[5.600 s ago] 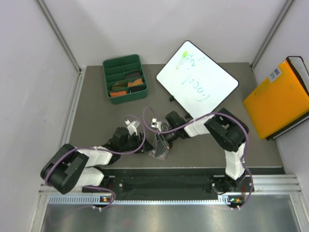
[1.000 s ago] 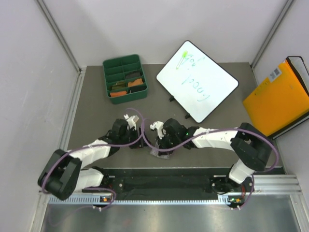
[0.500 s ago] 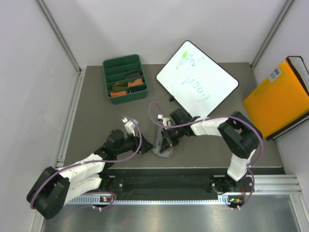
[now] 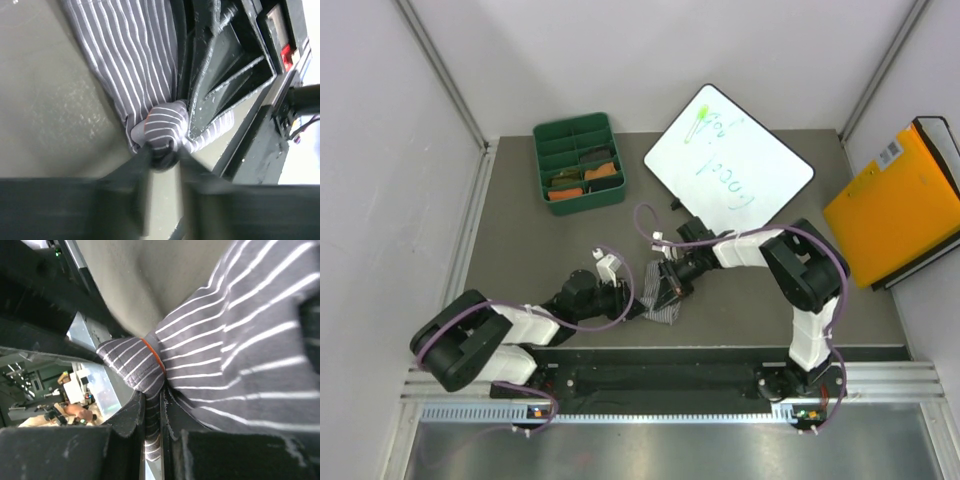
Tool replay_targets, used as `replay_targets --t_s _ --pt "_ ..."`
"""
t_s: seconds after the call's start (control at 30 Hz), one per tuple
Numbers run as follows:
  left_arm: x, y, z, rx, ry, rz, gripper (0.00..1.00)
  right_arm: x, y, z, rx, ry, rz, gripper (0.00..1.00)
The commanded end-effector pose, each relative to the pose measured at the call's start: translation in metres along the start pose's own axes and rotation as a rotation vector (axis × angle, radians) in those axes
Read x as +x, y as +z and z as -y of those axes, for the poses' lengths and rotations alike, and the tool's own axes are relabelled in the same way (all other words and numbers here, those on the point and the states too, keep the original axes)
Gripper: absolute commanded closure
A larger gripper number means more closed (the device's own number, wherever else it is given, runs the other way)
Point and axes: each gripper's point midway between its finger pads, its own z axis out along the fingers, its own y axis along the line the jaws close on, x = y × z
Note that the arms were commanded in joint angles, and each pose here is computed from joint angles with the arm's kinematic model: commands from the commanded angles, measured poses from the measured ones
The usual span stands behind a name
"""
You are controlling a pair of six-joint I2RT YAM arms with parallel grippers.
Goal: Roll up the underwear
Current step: Roll the underwear to the center of the board.
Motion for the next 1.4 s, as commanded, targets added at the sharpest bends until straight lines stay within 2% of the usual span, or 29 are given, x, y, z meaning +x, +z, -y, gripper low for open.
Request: replay_targets --t_s 0.0,0.03,0.07,0.13,0.17,0.2,0.33,0.43,0.57,0.8,1.0,1.1,1.17,1.2,1.23,1.27,1.3,1.37 --pt "-0.024 0.013 0.011 0.038 0.037 0.078 0.92 -0.014 -0.008 0.017 0.054 -0.020 0.048 0.92" --pt "-0.027 0.016 0.009 0.024 0.034 0.078 1.00 -0.016 -0.012 0.015 0.055 -0.016 0.062 0.85" --pt "-0.017 0.018 -0.003 -0.025 0.007 0.034 1.00 -0.020 -0.021 0.013 0.056 -0.021 0.093 0.69" --pt "-0.022 0.024 -0.013 -0.090 -0.001 0.027 1.00 -0.026 -0.033 0.011 0.073 -0.020 0.141 0.60" --pt "-0.009 0.024 -0.025 -0.149 -0.026 -0.036 1.00 -0.022 -0.039 0.013 0.084 -0.008 0.158 0.45" --pt "-0.008 0.025 -0.029 -0.171 -0.032 -0.049 1.00 -0.031 -0.054 0.005 0.097 -0.040 0.223 0.40" --pt "-0.005 0.027 -0.040 -0.240 -0.093 -0.072 1.00 -0.030 -0.080 -0.002 0.158 -0.063 0.346 0.25" --pt "-0.002 0.027 -0.042 -0.252 -0.139 -0.090 1.00 -0.022 -0.085 -0.001 0.177 -0.047 0.409 0.20" --pt "0.001 0.031 -0.040 -0.252 -0.179 -0.116 1.00 -0.001 -0.075 0.011 0.149 0.027 0.444 0.19" --pt "0.006 0.030 -0.040 -0.251 -0.223 -0.133 1.00 0.001 -0.064 0.019 0.083 0.074 0.507 0.19" --pt "0.003 0.028 -0.039 -0.250 -0.239 -0.120 1.00 0.006 -0.048 0.033 0.110 0.112 0.474 0.22" --pt "0.001 0.027 -0.035 -0.240 -0.238 -0.110 1.00 0.009 -0.039 0.039 0.117 0.130 0.452 0.31" --pt "-0.002 0.026 -0.032 -0.227 -0.235 -0.102 1.00 0.009 -0.037 0.046 0.141 0.146 0.453 0.46" --pt "-0.003 0.026 -0.030 -0.220 -0.235 -0.100 1.00 0.012 -0.036 0.052 0.162 0.167 0.443 0.60" --pt "-0.005 0.025 -0.028 -0.213 -0.230 -0.095 1.00 0.011 -0.036 0.054 0.175 0.169 0.448 0.68" --pt "-0.007 0.025 -0.027 -0.213 -0.230 -0.091 0.95 0.010 -0.037 0.057 0.191 0.176 0.454 0.74" --pt "-0.010 0.023 -0.026 -0.214 -0.230 -0.083 0.87 0.009 -0.038 0.059 0.199 0.181 0.459 0.86" --pt "-0.015 0.020 -0.028 -0.232 -0.228 -0.060 0.70 0.009 -0.039 0.064 0.226 0.199 0.462 0.95"
